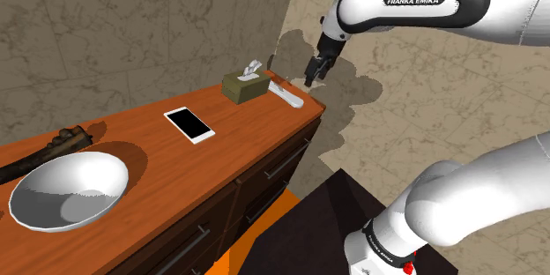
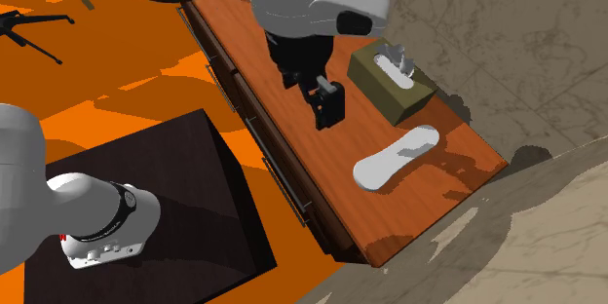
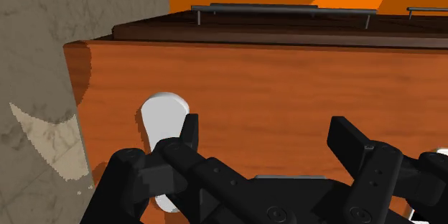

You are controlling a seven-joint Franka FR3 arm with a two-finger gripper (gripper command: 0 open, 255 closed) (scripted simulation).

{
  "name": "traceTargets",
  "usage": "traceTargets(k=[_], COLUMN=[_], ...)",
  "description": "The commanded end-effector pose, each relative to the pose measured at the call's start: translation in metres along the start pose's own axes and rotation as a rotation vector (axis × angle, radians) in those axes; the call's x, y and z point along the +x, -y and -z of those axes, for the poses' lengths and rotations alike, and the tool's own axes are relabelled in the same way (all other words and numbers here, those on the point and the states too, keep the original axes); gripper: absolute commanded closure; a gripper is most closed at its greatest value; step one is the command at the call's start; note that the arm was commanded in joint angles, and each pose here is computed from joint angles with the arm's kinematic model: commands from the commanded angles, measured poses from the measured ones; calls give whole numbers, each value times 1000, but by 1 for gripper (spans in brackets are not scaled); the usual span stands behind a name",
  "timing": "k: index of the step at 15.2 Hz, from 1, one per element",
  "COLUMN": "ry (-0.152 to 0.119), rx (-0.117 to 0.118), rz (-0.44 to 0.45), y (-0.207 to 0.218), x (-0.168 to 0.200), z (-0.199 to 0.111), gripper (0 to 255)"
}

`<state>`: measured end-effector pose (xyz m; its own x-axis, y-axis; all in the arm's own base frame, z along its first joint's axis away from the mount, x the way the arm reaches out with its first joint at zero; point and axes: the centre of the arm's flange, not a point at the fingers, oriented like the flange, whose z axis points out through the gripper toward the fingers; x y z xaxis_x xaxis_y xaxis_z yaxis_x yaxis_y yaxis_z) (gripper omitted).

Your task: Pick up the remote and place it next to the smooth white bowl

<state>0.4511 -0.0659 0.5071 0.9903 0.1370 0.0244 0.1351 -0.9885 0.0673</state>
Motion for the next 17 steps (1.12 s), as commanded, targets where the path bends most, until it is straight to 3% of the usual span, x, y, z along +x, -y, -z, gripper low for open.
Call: traceTargets(k=[1, 17], ry=[3, 36], rx=[4, 47], rz=[-3, -28], y=[-12, -115], x=[19, 158], z=[-15, -146], gripper=[0, 0])
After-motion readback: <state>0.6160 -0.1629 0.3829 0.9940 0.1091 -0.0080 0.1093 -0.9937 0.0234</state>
